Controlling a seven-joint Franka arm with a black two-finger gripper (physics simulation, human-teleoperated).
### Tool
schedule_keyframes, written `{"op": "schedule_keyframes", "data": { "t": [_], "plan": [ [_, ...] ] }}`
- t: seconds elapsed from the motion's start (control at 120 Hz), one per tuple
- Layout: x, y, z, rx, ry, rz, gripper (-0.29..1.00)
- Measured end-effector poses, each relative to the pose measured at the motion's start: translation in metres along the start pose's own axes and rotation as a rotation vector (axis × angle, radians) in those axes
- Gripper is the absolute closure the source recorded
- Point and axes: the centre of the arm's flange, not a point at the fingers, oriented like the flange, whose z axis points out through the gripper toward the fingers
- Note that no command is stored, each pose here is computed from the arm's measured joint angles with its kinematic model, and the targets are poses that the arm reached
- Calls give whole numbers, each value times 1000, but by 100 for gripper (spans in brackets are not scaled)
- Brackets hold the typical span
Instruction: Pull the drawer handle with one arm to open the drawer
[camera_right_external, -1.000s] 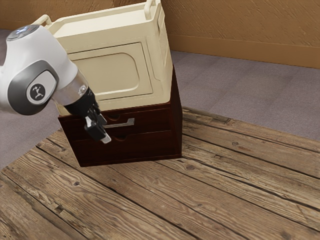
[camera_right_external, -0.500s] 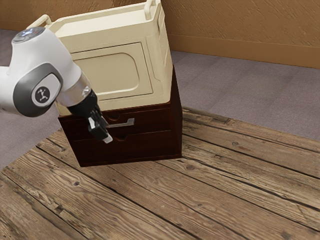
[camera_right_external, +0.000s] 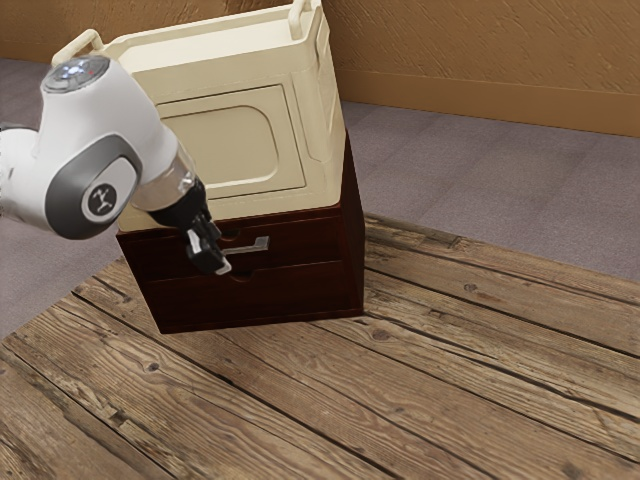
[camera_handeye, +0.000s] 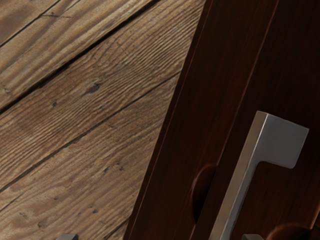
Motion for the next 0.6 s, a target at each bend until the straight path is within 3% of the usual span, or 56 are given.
{"op": "schedule_keyframes", "data": {
  "t": [0.6],
  "plan": [
    [-3,6,18,-25,5,-1,28]
  ]
}}
